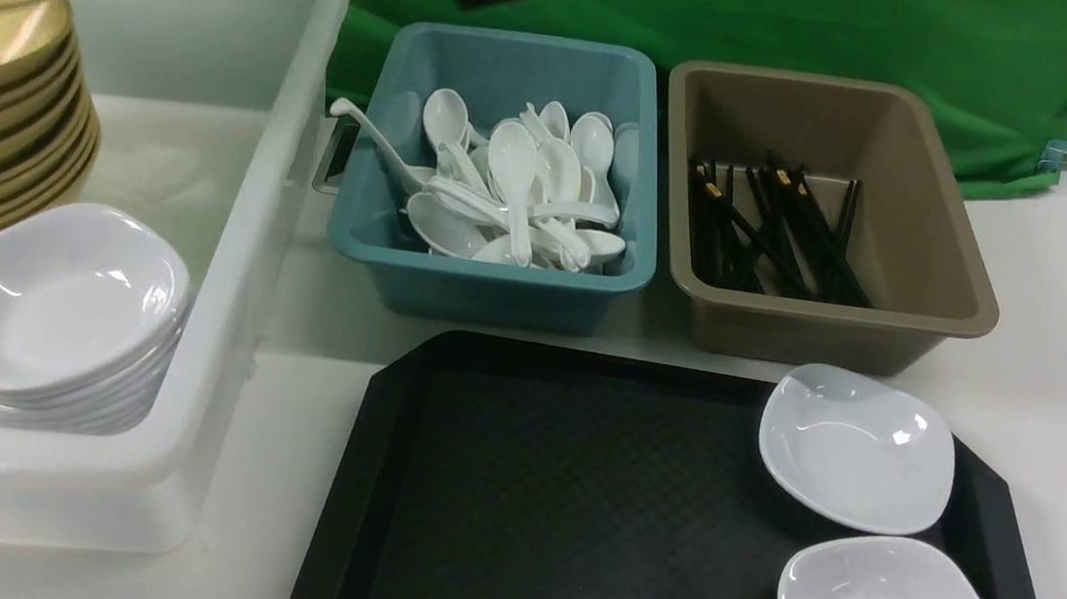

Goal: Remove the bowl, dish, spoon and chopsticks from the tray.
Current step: Use the left arm to put the noodle bowl into the large storage box on the left

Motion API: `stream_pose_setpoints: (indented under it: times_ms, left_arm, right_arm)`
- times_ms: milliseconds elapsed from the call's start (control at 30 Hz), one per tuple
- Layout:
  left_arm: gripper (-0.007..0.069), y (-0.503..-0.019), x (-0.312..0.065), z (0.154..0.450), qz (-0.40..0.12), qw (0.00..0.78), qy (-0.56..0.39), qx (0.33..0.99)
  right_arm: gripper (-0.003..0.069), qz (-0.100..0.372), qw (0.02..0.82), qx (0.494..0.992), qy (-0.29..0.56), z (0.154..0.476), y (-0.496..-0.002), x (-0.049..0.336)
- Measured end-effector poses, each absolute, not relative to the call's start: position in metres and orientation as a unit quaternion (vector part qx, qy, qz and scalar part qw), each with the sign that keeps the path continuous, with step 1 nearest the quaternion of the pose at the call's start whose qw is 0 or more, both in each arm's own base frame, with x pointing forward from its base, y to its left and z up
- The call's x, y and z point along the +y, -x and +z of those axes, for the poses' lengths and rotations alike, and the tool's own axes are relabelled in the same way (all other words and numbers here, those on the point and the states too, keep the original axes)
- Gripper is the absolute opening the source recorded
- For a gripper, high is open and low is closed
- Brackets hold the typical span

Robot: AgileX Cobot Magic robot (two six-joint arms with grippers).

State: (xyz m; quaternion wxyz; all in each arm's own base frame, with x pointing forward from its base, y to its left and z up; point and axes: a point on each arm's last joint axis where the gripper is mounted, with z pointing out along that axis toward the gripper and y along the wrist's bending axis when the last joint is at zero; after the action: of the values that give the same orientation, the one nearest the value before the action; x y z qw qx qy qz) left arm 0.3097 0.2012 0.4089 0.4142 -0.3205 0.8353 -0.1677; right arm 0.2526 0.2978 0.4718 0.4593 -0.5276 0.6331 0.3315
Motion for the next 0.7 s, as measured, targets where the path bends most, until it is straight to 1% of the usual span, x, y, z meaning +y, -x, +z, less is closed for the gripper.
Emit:
stream_pose_setpoints:
  times_ms: [100,267,433,500,600,700]
  left_arm:
    - [0.0020,-0.320,0.212,0.394,-0.172,0.403,0.339,0.833]
    - [0.0020,-0.333,0.224,0.368,-0.183,0.378,0.365,0.831]
    - [0.0032,-0.336,0.227,0.360,-0.182,0.369,0.369,0.833]
    - [0.0074,-0.335,0.228,0.360,-0.176,0.367,0.369,0.836]
    - [0.0177,-0.331,0.228,0.358,-0.157,0.348,0.365,0.849]
    - [0.0327,-0.323,0.228,0.363,-0.127,0.332,0.357,0.864]
  right_arm:
    - [0.0007,0.330,0.483,0.613,0.532,0.471,-0.253,0.315]
    - [0.0007,0.334,0.511,0.593,0.525,0.474,-0.245,0.329]
    - [0.0007,0.335,0.513,0.589,0.526,0.476,-0.243,0.330]
    - [0.0007,0.335,0.513,0.590,0.526,0.476,-0.243,0.329]
    - [0.0010,0.336,0.509,0.592,0.527,0.475,-0.243,0.329]
    - [0.0010,0.335,0.501,0.597,0.530,0.474,-0.242,0.329]
